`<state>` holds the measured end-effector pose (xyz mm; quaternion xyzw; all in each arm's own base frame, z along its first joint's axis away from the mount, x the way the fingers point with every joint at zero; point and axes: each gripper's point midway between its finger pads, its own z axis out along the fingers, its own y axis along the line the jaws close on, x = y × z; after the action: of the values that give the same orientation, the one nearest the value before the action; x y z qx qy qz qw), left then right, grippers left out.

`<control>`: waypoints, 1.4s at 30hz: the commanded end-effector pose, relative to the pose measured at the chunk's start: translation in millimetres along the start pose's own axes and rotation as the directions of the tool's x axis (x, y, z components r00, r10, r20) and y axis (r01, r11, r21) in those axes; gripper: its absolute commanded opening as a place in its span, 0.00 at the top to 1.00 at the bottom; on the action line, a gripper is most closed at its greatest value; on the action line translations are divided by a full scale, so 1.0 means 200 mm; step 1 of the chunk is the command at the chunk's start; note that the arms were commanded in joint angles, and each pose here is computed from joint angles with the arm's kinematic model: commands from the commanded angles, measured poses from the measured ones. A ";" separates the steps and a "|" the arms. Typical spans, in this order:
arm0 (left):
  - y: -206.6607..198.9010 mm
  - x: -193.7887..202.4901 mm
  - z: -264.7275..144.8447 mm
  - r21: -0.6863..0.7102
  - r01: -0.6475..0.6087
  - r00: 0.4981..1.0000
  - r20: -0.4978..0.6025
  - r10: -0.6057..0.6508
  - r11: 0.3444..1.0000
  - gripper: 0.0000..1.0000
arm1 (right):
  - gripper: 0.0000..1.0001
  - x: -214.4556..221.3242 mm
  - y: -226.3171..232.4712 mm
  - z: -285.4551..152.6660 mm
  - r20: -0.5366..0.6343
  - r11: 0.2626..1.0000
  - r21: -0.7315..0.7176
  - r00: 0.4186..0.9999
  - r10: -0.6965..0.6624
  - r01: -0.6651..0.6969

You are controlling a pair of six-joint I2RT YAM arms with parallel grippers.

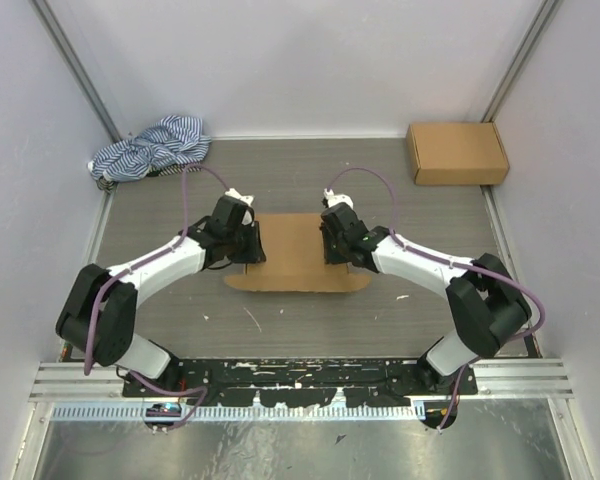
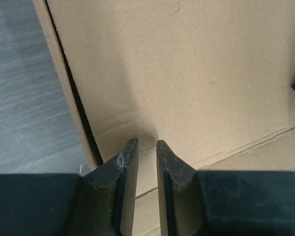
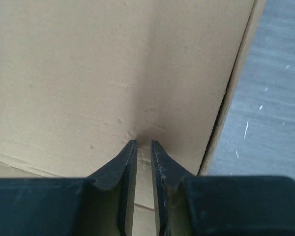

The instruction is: Fold the paper box

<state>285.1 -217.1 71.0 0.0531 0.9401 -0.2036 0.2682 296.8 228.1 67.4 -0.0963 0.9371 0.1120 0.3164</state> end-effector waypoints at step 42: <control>0.05 -0.01 -0.25 0.038 -0.022 0.961 0.276 0.011 0.999 0.07 | 0.00 0.00 -0.10 -0.32 0.209 0.982 -0.101 0.961 0.180 -0.162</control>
<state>253.2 -181.8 96.6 0.0475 0.9079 -0.2061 0.3619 267.5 193.1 115.0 -0.0263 0.9084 0.1669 0.3824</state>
